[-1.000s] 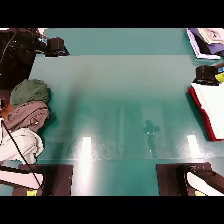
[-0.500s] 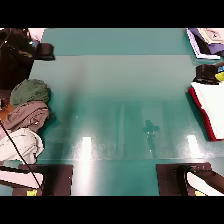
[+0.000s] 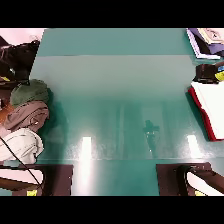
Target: Fold the shirts.
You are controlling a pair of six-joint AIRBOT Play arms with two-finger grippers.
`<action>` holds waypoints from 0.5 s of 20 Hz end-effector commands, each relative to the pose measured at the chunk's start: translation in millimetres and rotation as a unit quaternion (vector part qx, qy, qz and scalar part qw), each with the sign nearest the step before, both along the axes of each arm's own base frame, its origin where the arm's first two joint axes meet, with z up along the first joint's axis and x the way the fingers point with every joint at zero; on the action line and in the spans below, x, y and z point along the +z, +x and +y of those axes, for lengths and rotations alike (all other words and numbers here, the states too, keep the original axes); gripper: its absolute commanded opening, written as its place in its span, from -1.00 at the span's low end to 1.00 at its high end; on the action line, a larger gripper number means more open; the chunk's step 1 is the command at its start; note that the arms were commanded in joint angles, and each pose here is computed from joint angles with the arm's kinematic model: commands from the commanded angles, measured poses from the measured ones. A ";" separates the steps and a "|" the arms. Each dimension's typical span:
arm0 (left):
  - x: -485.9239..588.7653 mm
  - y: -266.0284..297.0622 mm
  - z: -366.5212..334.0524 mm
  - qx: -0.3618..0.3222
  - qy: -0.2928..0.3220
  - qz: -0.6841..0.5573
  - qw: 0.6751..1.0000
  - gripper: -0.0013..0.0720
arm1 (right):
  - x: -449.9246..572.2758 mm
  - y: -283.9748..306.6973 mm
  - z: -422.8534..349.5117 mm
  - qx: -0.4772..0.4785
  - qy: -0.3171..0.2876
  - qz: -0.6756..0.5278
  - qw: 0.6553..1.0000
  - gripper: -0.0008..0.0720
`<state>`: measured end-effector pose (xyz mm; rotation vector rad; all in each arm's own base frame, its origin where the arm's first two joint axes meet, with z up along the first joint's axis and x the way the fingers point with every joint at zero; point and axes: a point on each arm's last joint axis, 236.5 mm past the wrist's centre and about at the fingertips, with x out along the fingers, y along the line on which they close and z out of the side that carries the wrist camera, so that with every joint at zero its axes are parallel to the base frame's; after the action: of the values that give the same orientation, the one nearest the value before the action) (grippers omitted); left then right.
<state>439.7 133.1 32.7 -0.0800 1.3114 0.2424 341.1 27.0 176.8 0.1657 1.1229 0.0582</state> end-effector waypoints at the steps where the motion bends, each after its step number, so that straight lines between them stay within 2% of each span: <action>1: -31.4 5.7 15.7 0.018 0.002 -0.025 1.000 0.64 | -0.2 -0.2 0.6 0.000 0.001 0.001 1.000 -0.92; 4: -48.7 15.1 9.6 0.018 -0.011 -0.050 0.999 0.63 | -0.1 -0.2 0.7 0.000 0.001 0.001 1.000 -0.92; 5: -51.3 16.0 8.7 0.019 -0.014 -0.051 0.998 0.53 | 0.0 -0.1 0.7 0.000 0.001 0.000 1.000 -0.92; 7: -51.6 17.2 5.5 0.020 -0.021 -0.054 0.998 -0.77 | -0.1 -0.2 0.8 0.000 0.002 0.001 1.000 -0.92; 8: -49.6 19.9 0.3 0.023 -0.034 -0.060 0.997 -0.88 | 0.0 0.2 0.8 0.000 0.002 0.000 1.000 -0.92; 10: -30.5 30.1 -20.8 0.015 -0.077 -0.084 0.993 -0.90 | 1.9 3.3 0.8 -0.001 0.002 -0.008 1.000 -0.92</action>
<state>457.1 134.4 -11.1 -0.1709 1.2118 0.2305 341.8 27.5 177.2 0.1679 1.1196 0.0590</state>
